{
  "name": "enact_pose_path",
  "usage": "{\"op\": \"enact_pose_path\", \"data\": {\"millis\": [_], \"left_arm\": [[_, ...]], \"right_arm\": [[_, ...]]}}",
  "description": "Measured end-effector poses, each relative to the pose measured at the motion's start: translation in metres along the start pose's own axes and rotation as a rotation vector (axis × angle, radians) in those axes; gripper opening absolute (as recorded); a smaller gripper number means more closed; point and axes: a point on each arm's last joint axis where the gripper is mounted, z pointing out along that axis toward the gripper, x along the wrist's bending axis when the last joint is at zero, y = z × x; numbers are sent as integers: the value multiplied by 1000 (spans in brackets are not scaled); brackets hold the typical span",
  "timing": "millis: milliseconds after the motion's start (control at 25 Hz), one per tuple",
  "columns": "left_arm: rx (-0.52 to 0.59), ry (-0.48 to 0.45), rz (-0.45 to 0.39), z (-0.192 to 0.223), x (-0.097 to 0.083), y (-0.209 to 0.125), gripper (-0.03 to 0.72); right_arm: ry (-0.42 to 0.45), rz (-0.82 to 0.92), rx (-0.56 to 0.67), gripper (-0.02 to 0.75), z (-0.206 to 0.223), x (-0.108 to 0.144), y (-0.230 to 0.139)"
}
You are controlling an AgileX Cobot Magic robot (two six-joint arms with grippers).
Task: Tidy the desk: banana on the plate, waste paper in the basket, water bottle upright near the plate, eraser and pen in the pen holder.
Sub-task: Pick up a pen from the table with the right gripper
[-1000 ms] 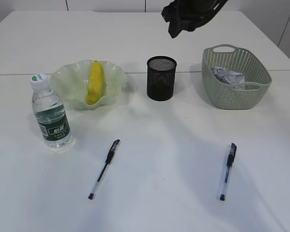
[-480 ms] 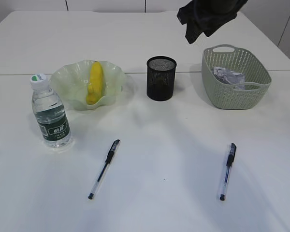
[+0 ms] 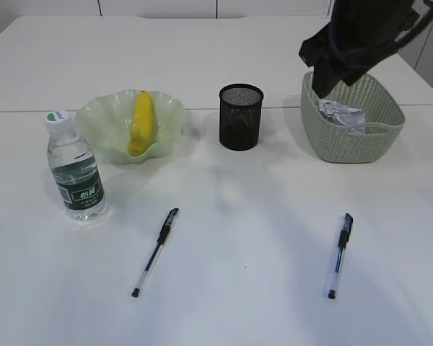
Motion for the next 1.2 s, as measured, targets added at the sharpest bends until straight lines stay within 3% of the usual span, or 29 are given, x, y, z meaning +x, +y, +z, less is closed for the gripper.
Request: {"op": "enact_pose_path", "data": {"millis": [320, 680, 1000, 1200], "left_arm": [[0, -7, -4, 0, -1, 0, 470], [0, -9, -5, 0, -1, 0, 465], [0, -9, -5, 0, -1, 0, 465], [0, -9, -5, 0, -1, 0, 461]], "right_arm": [[17, 12, 127, 376, 10, 7, -43], [53, 98, 306, 375, 52, 19, -88], [45, 312, 223, 375, 87, 25, -107], [-8, 415, 196, 375, 96, 22, -106]]}}
